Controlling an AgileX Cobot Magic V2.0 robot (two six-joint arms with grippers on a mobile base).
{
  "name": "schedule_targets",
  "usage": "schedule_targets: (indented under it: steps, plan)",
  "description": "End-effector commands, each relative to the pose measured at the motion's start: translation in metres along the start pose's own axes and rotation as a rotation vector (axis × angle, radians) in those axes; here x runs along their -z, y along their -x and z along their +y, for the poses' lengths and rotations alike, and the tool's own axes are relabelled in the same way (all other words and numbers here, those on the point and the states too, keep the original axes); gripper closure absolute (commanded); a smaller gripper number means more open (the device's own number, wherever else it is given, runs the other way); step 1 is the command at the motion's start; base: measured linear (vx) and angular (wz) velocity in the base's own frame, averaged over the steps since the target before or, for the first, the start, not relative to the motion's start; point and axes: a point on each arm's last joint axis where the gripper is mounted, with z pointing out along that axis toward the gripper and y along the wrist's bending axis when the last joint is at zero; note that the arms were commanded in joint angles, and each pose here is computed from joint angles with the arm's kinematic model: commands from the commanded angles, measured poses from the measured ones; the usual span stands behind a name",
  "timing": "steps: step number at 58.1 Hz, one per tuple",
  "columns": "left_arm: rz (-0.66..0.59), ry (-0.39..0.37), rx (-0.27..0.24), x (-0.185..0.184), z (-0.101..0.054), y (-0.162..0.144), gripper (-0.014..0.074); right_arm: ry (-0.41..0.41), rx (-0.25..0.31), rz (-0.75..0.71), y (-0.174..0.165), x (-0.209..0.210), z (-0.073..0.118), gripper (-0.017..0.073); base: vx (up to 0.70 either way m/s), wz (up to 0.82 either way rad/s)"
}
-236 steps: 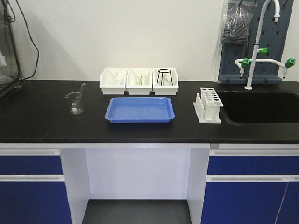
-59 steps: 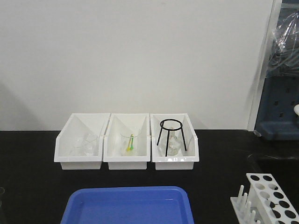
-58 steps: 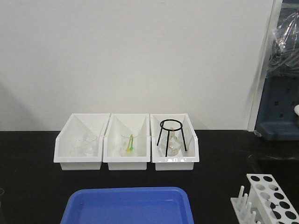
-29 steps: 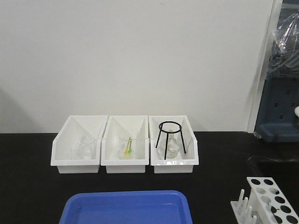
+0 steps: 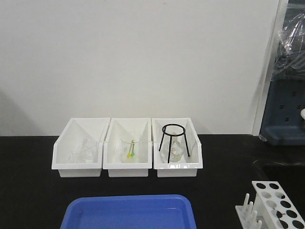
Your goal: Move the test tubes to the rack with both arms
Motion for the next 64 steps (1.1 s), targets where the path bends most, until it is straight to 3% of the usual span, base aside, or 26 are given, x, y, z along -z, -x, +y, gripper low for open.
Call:
schedule_targets:
  steps: [1,8,16,22,28,38,49,56,64]
  plan:
    - [-0.161,-0.014,0.006,0.004,-0.002,0.022,0.0598,0.003,0.013,-0.156,0.011,0.002,0.001,0.0568,0.00,0.00]
    - [-0.270,-0.025,0.008,0.006,-0.003,0.032,0.0598,0.002,0.013,-0.221,0.020,0.003,0.000,0.0568,0.00,0.00]
    - [-0.497,-0.048,0.004,0.014,-0.005,0.055,0.0597,-0.008,0.016,-0.207,0.044,0.004,-0.002,0.0568,0.00,0.00]
    - [-0.556,-0.053,0.002,0.021,-0.007,0.073,0.0596,-0.017,0.016,-0.162,0.066,0.004,-0.005,0.0568,0.00,0.00]
    - [-0.572,-0.041,-0.046,0.027,-0.009,0.097,0.0596,-0.023,0.015,-0.182,0.096,0.003,-0.008,0.0566,0.00,0.00]
    - [-0.492,-0.019,-0.111,0.022,-0.013,0.127,0.0583,-0.024,0.020,-0.187,0.123,-0.007,-0.010,0.0559,0.00,0.00]
    - [-0.300,-0.005,-0.151,-0.004,-0.012,0.123,0.0535,-0.015,0.019,-0.054,0.113,-0.030,-0.010,0.0528,0.00,0.00]
    - [-0.203,-0.002,-0.151,-0.018,-0.011,0.114,0.0469,-0.010,0.018,0.005,0.107,-0.041,-0.010,0.0480,0.00,0.00]
    - [-0.078,0.001,-0.151,-0.030,-0.010,0.104,0.0320,-0.005,0.018,0.059,0.101,-0.051,-0.009,0.0368,0.00,0.00]
